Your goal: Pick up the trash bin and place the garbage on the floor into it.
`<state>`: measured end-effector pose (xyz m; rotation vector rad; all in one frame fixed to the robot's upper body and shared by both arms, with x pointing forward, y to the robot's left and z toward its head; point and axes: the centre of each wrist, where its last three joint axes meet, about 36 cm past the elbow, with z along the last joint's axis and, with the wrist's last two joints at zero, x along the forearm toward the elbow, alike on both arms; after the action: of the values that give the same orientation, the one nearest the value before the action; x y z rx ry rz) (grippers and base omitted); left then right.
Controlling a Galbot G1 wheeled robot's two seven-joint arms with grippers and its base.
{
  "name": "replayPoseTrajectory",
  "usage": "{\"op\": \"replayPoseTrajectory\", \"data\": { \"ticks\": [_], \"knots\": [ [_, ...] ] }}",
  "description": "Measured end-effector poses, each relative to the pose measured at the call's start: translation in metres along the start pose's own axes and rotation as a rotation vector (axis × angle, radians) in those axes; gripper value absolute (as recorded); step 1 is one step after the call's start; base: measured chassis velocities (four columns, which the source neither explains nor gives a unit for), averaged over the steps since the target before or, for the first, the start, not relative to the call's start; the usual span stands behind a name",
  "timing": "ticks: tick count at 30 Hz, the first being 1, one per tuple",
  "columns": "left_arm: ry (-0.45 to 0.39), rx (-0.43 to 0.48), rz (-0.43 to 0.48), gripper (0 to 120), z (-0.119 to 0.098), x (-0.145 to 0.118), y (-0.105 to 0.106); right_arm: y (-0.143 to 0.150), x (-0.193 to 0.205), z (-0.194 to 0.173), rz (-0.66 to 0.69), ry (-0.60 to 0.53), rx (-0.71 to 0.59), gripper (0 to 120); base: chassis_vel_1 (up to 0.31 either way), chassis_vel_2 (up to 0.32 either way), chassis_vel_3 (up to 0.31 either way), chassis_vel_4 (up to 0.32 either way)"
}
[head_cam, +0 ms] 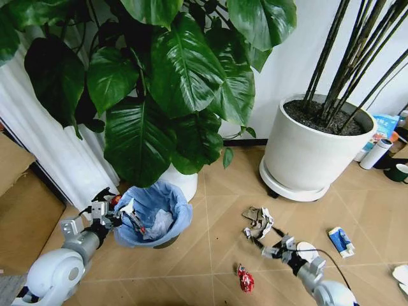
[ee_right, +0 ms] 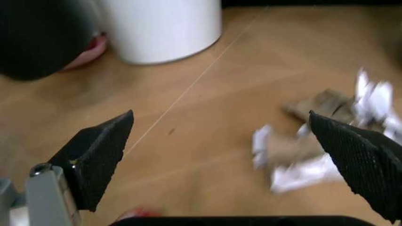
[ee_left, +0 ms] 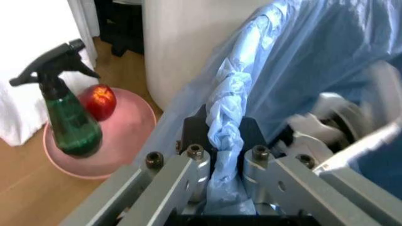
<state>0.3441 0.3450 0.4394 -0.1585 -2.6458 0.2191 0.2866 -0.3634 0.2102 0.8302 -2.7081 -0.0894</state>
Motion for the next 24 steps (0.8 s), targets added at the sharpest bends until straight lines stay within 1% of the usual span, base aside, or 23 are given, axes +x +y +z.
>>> {"op": "replayPoseTrajectory", "data": {
  "ticks": [1, 4, 9, 15, 20, 22, 24],
  "knots": [
    [0.000, 0.000, 0.000, 2, 0.000, 0.000, 0.000, 0.000, 0.000, 0.000, 0.000, 0.000, 0.000, 100, 0.038, -0.101, -0.054, 0.073],
    [0.001, 0.000, -0.002, 2, 0.000, 0.000, 0.000, 0.015, 0.010, 0.006, -0.035, 0.030, -0.005, 100, 0.007, -0.037, -0.025, 0.044],
    [0.001, -0.003, -0.005, 2, 0.000, 0.001, 0.001, 0.029, 0.025, 0.018, -0.059, 0.072, 0.004, 100, 0.000, 0.000, 0.000, 0.000],
    [-0.002, -0.004, -0.006, 2, -0.001, 0.000, 0.002, 0.036, 0.034, 0.031, -0.075, 0.107, 0.021, 100, 0.000, 0.000, 0.000, 0.000],
    [-0.003, -0.004, -0.006, 2, -0.002, 0.000, 0.002, 0.042, 0.029, 0.041, -0.087, 0.131, 0.033, 100, 0.000, 0.000, 0.000, 0.000],
    [-0.003, -0.006, -0.006, 2, -0.003, 0.000, 0.003, 0.044, 0.018, 0.049, -0.087, 0.142, 0.037, 100, 0.000, 0.000, 0.000, 0.000],
    [-0.003, -0.006, -0.006, 2, -0.003, 0.000, 0.003, 0.044, 0.016, 0.050, -0.088, 0.145, 0.037, 100, 0.000, 0.000, 0.000, 0.000]
  ]
}}
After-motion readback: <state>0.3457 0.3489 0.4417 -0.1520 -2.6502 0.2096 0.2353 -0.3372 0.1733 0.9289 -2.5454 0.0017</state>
